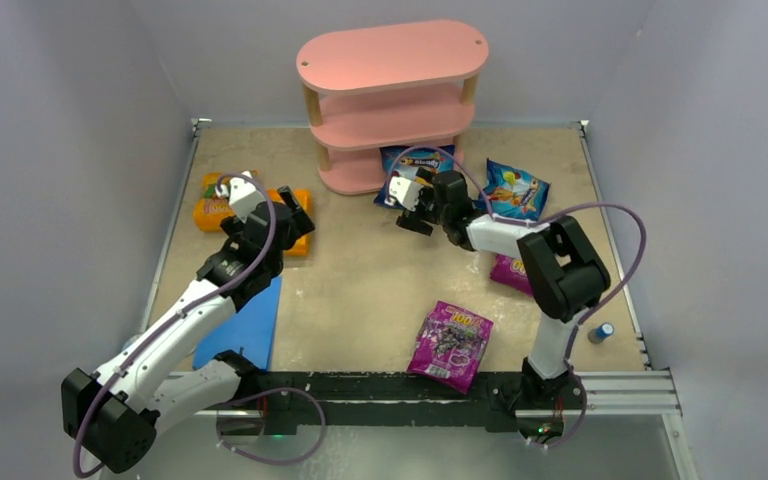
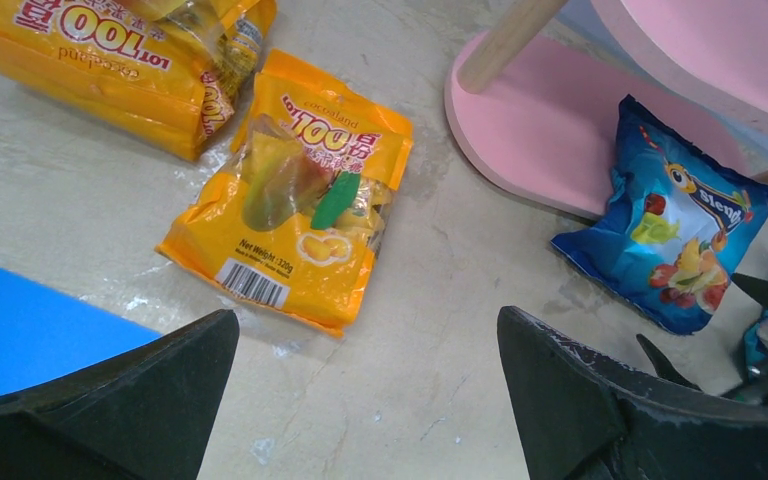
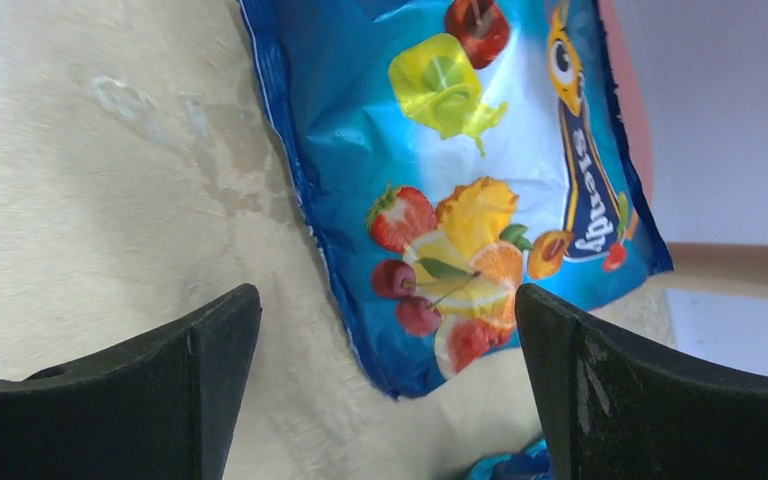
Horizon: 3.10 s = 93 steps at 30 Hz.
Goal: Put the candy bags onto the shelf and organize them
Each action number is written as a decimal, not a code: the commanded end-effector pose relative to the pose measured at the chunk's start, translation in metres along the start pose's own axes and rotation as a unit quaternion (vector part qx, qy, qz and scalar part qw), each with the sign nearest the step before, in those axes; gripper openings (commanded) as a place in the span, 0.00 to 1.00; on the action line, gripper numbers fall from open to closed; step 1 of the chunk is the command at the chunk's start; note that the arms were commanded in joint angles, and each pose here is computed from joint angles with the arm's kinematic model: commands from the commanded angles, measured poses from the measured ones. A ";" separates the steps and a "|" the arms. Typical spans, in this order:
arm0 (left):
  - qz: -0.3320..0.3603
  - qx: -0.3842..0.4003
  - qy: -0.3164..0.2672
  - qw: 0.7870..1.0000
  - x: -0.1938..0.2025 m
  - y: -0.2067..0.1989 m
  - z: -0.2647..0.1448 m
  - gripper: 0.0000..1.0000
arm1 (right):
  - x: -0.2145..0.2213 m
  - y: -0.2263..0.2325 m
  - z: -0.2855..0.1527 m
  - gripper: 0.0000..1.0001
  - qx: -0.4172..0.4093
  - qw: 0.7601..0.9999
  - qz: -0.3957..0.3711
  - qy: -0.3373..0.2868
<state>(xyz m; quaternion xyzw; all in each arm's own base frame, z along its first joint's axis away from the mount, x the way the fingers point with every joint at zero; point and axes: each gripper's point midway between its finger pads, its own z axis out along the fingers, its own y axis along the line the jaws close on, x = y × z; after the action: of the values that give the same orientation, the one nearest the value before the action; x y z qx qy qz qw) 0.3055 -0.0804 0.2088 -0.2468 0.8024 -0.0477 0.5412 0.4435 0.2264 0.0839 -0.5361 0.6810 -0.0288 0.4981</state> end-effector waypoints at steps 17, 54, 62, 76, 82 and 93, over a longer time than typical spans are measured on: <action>-0.001 -0.051 -0.037 0.998 -0.020 0.031 -0.015 0.99 | 0.008 -0.063 0.054 0.45 0.143 0.977 -0.148 0.049; -0.017 -0.059 -0.047 0.997 -0.024 0.039 -0.022 0.99 | -0.144 -0.066 0.092 0.06 0.286 0.948 -0.091 -0.105; -0.023 -0.054 -0.051 0.997 -0.026 0.040 -0.025 0.99 | -0.155 -0.051 0.113 0.18 0.277 0.955 -0.053 -0.091; -0.026 -0.052 -0.047 0.997 -0.024 0.040 -0.025 0.99 | -0.160 -0.020 0.082 0.66 0.178 0.976 -0.043 -0.114; -0.028 -0.049 -0.046 0.997 -0.024 0.039 -0.026 0.99 | -0.181 -0.011 0.053 0.72 0.122 0.979 0.010 -0.163; -0.039 -0.033 -0.046 0.998 -0.025 0.035 -0.028 0.99 | -0.176 -0.020 0.055 0.66 0.141 0.867 0.449 -0.161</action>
<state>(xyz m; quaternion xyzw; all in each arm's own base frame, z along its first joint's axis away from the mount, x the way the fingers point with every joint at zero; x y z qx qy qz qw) 0.2748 -0.0422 0.2274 -0.2939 0.7725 -0.0177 0.5626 0.4787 0.3765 0.1729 -0.2941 0.6932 0.0770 0.6535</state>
